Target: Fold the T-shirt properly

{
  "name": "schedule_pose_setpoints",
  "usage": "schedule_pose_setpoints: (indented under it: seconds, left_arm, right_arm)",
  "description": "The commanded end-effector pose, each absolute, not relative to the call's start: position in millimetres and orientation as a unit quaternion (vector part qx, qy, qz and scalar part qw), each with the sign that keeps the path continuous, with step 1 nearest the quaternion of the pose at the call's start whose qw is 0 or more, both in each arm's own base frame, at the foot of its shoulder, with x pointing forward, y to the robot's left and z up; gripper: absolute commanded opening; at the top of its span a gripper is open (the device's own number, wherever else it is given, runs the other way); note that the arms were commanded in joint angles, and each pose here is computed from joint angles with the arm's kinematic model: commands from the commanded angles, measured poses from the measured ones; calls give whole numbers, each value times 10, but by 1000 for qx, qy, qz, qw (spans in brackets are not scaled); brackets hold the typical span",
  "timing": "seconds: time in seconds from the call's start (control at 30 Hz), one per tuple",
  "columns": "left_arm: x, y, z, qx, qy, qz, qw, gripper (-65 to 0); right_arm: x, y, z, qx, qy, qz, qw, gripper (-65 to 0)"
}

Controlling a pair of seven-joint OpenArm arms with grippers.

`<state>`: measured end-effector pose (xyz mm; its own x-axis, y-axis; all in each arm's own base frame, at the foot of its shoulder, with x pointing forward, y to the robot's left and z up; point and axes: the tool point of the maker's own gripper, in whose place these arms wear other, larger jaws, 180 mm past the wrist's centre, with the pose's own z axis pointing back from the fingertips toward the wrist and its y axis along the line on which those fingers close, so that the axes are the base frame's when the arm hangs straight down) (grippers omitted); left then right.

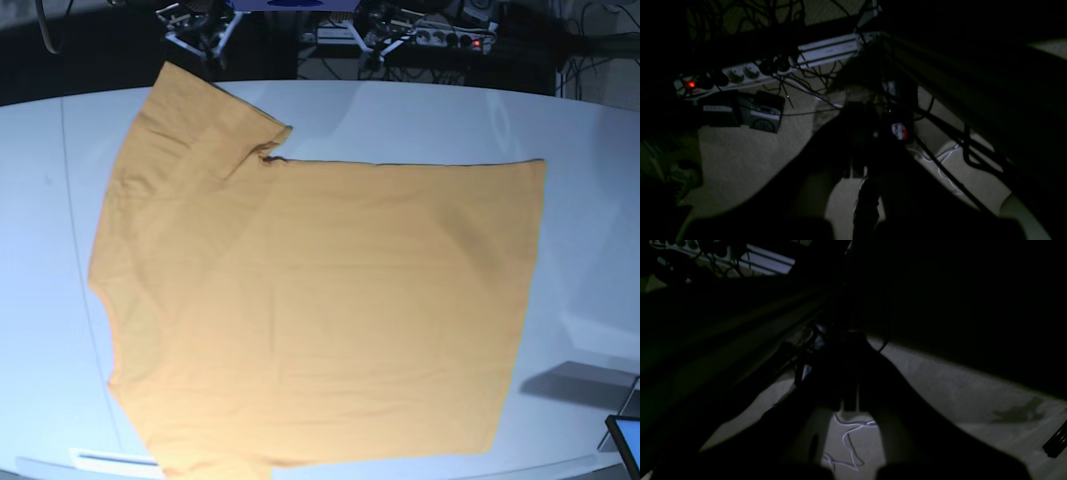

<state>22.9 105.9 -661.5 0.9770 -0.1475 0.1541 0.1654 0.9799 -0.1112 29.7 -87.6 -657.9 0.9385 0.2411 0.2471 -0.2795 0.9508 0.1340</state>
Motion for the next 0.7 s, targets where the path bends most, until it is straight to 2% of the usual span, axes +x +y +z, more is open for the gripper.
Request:
schedule_pose_setpoints:
  seconds: [0.0,0.4,0.67]
  left_arm:
    - [269,1028,-6608,-66,-81,-80,991,-650]
    - [-14,1274,-6621,-49,-53,-83,994,-650]
    - [105,1294,-6618,-47,-65,-81,993,-650]
  right_arm:
    - [325,-850,-6570,87,-122,130,980,-649]
    - [325,-799,-6567,91,-122,131,980,-649]
    - [346,-790,-6566,92,-124,130,980,-649]
